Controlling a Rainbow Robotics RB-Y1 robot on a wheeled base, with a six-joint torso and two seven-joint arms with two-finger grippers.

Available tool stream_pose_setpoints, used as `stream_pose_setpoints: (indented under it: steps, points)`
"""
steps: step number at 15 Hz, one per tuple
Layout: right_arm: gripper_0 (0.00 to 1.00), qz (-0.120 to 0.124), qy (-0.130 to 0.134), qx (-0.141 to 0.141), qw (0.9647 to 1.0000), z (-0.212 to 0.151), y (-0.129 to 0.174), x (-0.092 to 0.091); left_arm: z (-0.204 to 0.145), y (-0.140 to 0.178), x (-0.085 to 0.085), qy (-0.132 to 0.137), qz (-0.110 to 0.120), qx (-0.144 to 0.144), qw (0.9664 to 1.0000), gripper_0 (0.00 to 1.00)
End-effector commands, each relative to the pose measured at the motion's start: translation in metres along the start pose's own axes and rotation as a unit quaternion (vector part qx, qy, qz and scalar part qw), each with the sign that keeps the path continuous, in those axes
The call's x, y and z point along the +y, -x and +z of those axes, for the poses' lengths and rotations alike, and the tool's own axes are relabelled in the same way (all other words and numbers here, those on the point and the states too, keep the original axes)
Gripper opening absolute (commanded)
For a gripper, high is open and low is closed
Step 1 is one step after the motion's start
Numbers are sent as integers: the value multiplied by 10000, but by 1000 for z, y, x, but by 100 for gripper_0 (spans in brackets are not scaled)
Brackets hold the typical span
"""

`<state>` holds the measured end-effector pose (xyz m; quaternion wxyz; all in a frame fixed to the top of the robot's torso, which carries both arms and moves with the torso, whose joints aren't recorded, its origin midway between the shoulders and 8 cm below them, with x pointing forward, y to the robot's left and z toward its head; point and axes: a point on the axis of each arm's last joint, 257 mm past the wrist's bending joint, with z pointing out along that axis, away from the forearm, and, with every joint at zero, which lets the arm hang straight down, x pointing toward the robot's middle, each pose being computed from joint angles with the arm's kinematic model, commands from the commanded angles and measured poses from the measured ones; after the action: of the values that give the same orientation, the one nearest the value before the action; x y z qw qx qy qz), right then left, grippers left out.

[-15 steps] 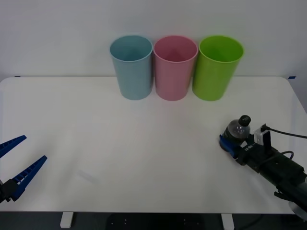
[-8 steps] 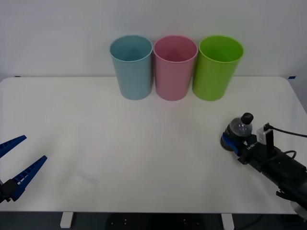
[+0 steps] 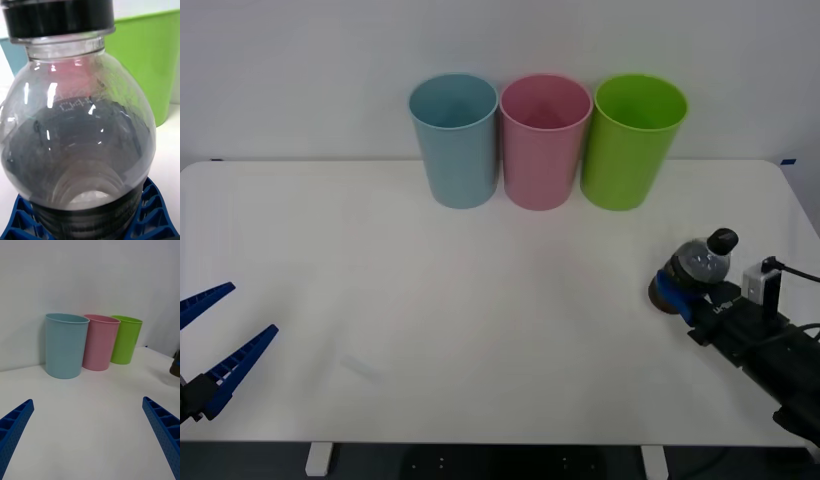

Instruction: Grasp the object on the table and drop it into the matching bin: aluminum can to the light blue bin, PET bottle to the pink bin.

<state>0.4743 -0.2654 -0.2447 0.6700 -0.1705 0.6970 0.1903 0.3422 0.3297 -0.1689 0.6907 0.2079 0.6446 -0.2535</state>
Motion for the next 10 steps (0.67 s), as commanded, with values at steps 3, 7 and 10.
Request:
stream_pose_setpoints:
  steps: [3, 7, 10]
  points:
    - [0, 350, 110, -244, 9990, -7, 41, 21, 0, 0, 0, 0, 0, 0, 10000, 100]
    - [0, 715, 283, -557, 9955, -10, 86, 38, 0, 0, 0, 0, 0, 0, 10000, 100]
    - [0, 866, 441, -725, 9926, -9, 117, 47, 0, 0, 0, 0, 0, 0, 10000, 100]
